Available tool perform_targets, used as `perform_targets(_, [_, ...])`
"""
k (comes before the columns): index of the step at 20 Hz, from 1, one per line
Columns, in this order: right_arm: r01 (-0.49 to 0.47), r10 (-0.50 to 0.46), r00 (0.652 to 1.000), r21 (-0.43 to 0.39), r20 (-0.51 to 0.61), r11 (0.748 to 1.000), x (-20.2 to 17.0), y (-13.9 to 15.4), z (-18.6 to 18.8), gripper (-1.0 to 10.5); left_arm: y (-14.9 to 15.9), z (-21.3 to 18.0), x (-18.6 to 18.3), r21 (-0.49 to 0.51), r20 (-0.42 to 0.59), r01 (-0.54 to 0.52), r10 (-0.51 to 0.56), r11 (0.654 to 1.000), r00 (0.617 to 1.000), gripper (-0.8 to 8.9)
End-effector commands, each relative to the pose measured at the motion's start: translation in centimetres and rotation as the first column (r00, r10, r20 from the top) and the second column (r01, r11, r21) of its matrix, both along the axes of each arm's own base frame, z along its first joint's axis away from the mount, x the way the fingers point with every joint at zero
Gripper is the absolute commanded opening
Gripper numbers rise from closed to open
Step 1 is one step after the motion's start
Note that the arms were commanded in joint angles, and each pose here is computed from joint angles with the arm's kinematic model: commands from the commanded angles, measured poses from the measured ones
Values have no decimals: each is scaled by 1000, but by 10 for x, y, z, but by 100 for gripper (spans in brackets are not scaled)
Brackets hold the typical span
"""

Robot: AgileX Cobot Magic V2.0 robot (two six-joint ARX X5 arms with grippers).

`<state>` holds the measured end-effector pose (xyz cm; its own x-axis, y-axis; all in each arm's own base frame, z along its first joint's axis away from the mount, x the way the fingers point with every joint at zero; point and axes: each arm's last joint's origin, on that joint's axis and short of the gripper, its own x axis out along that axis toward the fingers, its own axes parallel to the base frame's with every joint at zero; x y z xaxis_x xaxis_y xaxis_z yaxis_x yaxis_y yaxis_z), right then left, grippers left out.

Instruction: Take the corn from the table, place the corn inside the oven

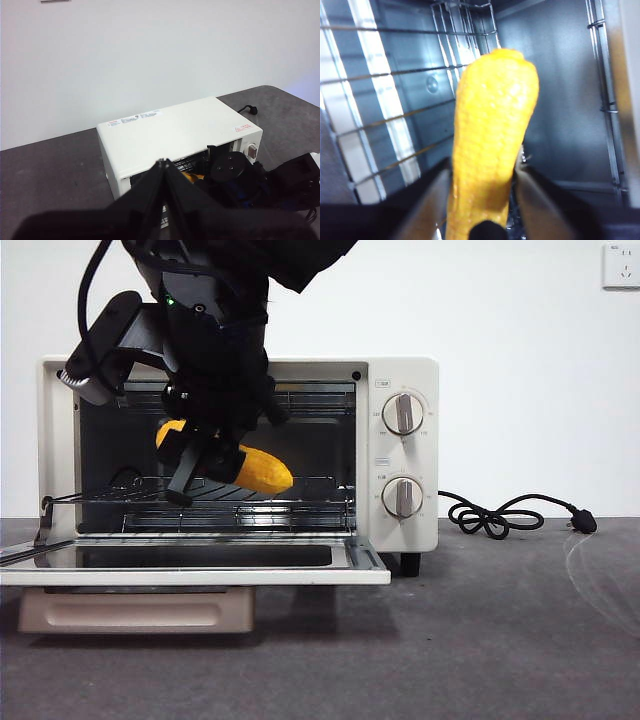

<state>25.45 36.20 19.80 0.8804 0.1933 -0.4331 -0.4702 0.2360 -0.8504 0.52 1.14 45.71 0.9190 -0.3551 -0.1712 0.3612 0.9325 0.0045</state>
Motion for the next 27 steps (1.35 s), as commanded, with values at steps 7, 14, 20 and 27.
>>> perform_targets(7, [66,-67,998,54,7,996,-4,5,-5,383,1,-1,0,-3,2,-3,3,1000,1000,-6])
perform_targets(14, [78,-81,995,46,63,996,-30,19,0,379,1,-1,0,6,7,-16,16,1000,1000,-6])
perform_targets(20, [76,-88,990,113,113,991,-70,28,29,377,1,-1,1,13,10,-34,34,999,999,-6])
perform_targets(27, [49,-61,998,298,30,953,-139,3,95,373,-16,0,23,139,0,-166,168,976,986,-6])
